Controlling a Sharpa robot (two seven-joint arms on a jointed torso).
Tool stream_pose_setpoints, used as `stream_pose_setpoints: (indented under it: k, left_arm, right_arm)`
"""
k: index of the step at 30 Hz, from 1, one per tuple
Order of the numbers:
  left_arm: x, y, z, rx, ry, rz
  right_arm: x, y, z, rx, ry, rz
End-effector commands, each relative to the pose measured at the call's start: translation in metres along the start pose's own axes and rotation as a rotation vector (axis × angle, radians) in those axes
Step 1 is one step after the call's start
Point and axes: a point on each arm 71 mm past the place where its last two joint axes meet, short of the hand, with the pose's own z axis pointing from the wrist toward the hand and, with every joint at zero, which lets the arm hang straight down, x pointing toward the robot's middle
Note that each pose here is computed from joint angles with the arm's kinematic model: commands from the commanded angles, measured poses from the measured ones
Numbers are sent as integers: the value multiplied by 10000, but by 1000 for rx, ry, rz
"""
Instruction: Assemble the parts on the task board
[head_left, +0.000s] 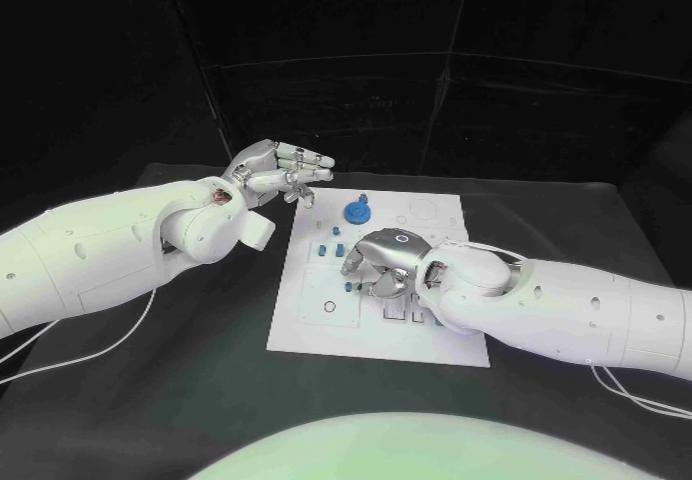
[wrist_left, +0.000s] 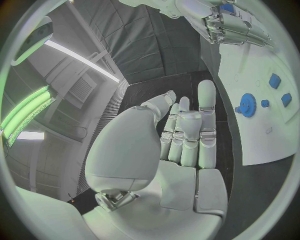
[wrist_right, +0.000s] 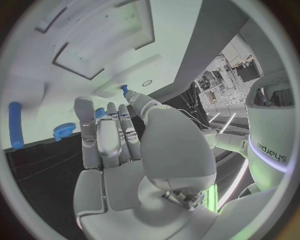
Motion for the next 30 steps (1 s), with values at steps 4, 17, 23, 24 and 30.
stream_pose_setpoints:
  k: [4,17,23,24,30]
  left_arm:
    - [-16,-7,-13,-1,9,-7]
    - [-44,42,-40,-13,4,-3]
    - [-36,82,-45,-22,7,-2]
    - [-35,87,-45,-23,7,-1]
    - [-25,101,-44,-26,11,-2]
  right_arm:
    - [-166,-99,-225,16,-155,110]
    - [-549,-649,-680,214,-60,155]
    - [-621,-813,-751,255,-27,72]
    - [-624,-822,-749,256,-23,60]
    - [-602,-846,-709,260,20,8]
